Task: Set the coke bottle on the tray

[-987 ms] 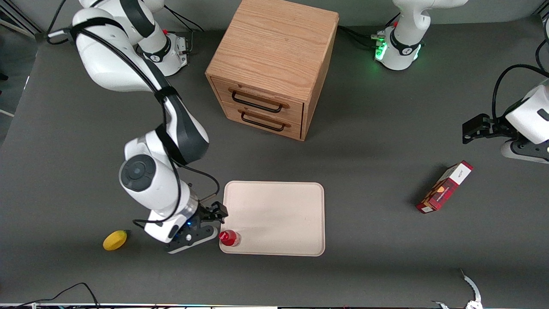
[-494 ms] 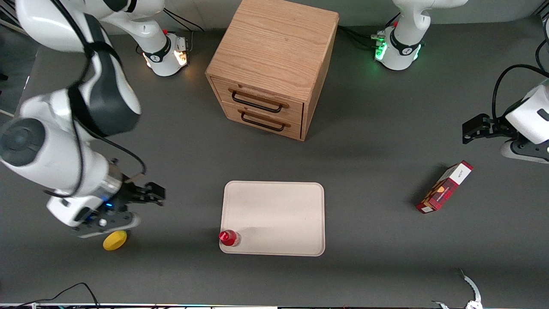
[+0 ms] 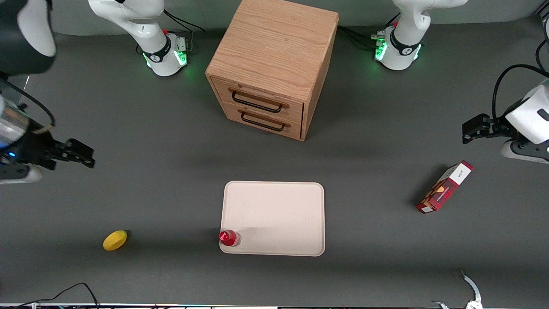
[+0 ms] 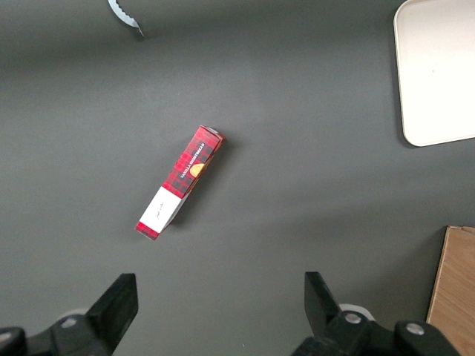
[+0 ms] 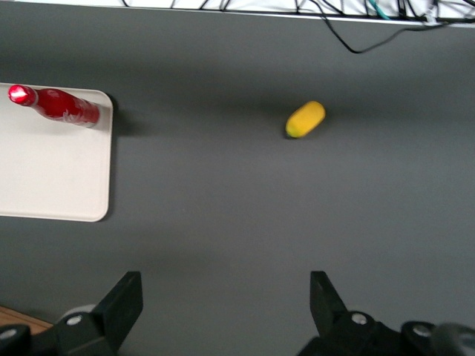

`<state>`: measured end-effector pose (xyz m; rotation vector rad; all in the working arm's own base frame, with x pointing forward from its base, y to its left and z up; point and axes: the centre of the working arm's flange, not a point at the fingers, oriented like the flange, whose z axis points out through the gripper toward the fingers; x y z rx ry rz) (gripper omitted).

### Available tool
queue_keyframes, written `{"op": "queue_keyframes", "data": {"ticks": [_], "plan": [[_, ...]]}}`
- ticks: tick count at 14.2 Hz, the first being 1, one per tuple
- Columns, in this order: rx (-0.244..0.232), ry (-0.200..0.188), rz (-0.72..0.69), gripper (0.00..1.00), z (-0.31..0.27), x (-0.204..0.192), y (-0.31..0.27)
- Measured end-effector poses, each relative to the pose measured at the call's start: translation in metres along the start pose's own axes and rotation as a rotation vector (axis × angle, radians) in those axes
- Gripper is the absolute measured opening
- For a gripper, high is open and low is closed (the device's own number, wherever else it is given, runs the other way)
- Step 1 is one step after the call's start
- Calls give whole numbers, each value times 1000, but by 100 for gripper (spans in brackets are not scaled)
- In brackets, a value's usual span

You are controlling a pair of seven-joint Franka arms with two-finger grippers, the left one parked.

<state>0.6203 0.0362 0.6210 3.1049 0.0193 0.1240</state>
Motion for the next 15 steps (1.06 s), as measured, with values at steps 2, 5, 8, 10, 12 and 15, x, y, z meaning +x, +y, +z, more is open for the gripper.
{"op": "queue_keyframes", "data": {"ticks": [2,5,8,10,12,15], "plan": [[-1,4,2,100,-6,-3,2],[2,5,-14,100,-7,-4,-7],[3,15,-14,100,-11,-3,-7],[3,11,-16,100,-13,-4,-8],[0,-17,-27,100,-14,-9,-15],[-7,-62,-41,100,-12,-16,-28]]}}
